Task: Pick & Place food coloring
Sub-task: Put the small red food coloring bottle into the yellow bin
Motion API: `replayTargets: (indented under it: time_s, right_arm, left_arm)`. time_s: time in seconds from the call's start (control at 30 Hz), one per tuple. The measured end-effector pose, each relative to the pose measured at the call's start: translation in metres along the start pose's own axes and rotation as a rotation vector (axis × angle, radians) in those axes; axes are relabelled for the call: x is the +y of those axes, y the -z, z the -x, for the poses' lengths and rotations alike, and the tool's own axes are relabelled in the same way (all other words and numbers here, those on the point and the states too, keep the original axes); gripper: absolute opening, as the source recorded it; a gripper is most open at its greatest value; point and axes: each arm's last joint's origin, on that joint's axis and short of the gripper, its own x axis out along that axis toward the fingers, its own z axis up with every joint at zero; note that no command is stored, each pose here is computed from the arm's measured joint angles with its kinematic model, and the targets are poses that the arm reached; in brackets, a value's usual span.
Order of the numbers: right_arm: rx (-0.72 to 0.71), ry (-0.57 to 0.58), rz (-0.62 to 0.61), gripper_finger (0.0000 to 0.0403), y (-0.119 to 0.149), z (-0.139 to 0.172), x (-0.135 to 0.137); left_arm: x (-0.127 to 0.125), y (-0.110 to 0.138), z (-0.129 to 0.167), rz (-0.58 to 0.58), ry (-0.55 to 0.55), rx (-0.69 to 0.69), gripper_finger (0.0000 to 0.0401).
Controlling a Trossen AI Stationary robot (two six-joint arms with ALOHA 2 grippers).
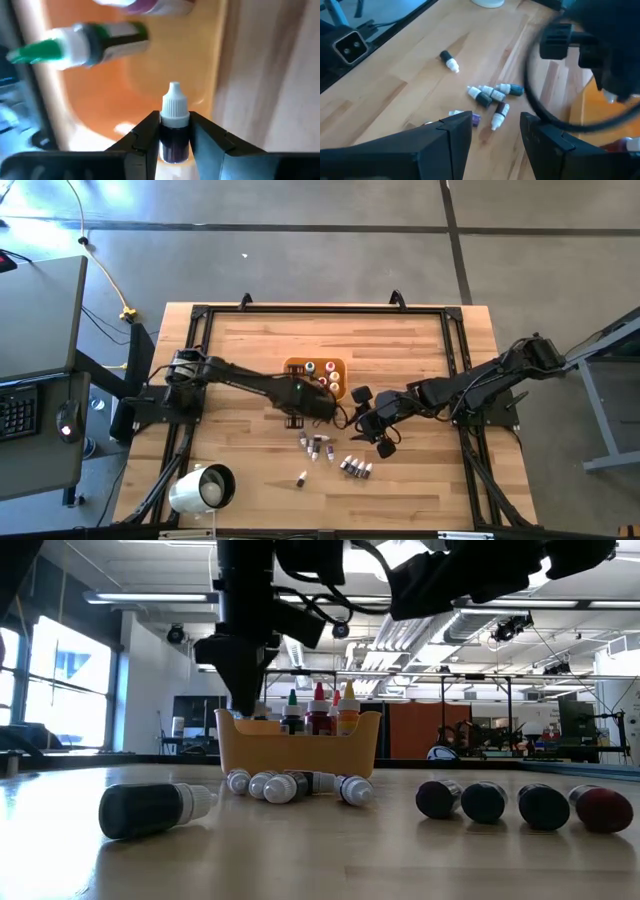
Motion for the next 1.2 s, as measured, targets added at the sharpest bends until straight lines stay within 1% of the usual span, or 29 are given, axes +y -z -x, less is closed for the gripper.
replayTargets:
  time_s: [0.03,0.1,0.23,0.33,0.43,0.5,0.6,0.7,0.8,0.87,0.93,1.0,1.07,1.13,1.2]
  right_arm:
    - [0.001,-0.002,0.0,0.0161,0.0,0.0,0.0]
    - [0.005,-0.011,0.0,0.0161,0.001,0.0,0.001]
    - [0.008,-0.012,0.0,0.0161,0.001,0.0,0.001]
    - [0.009,-0.015,0.0,0.0161,0.001,0.0,0.001]
    - [0.016,-0.05,-0.009,0.0161,0.002,0.0,0.002]
    - [0.015,-0.096,-0.012,0.0161,0.002,0.0,0.004]
    - [0.01,-0.147,-0.006,0.0161,0.002,-0.001,0.009]
    - [0.03,-0.185,-0.008,0.0161,0.004,-0.007,0.018]
    - [0.07,-0.264,-0.043,0.0161,0.009,-0.016,0.032]
    - [0.095,-0.333,-0.053,0.0161,0.013,-0.023,0.042]
    - [0.127,-0.383,-0.044,0.0161,0.018,-0.029,0.051]
    - [0.161,-0.404,-0.032,0.0161,0.023,-0.034,0.06]
    - [0.179,-0.419,-0.014,0.0161,0.027,-0.04,0.066]
    - [0.206,-0.431,0.014,0.0161,0.033,-0.047,0.072]
    - [0.227,-0.439,0.036,0.0161,0.04,-0.055,0.075]
  left_arm:
    - [0.001,-0.001,-0.002,-0.018,0.023,-0.006,0.0102]
    - [0.0,-0.003,-0.002,-0.067,0.021,-0.029,0.0112]
    - [0.001,-0.008,-0.002,-0.081,-0.045,-0.08,0.0143]
    - [0.002,-0.009,-0.002,-0.092,-0.059,-0.087,0.0167]
    - [-0.001,-0.008,0.001,-0.106,-0.064,-0.088,0.0177]
    - [-0.001,-0.008,0.009,-0.109,-0.053,-0.082,0.0178]
    - [0.003,-0.005,0.03,-0.108,-0.047,-0.049,0.0179]
    - [0.01,-0.003,0.049,-0.056,-0.073,-0.038,0.0179]
    - [0.023,0.011,0.079,-0.016,-0.139,-0.052,0.0179]
    - [0.032,0.02,0.098,0.029,-0.164,-0.115,0.0179]
    - [0.037,0.031,0.111,0.059,-0.154,-0.146,0.0179]
    - [0.042,0.04,0.122,0.102,-0.136,-0.204,0.0179]
    - [0.046,0.054,0.131,0.114,-0.124,-0.234,0.0179]
    - [0.047,0.064,0.137,0.141,-0.107,-0.3,0.0179]
    - [0.045,0.072,0.137,0.164,-0.086,-0.357,0.0179]
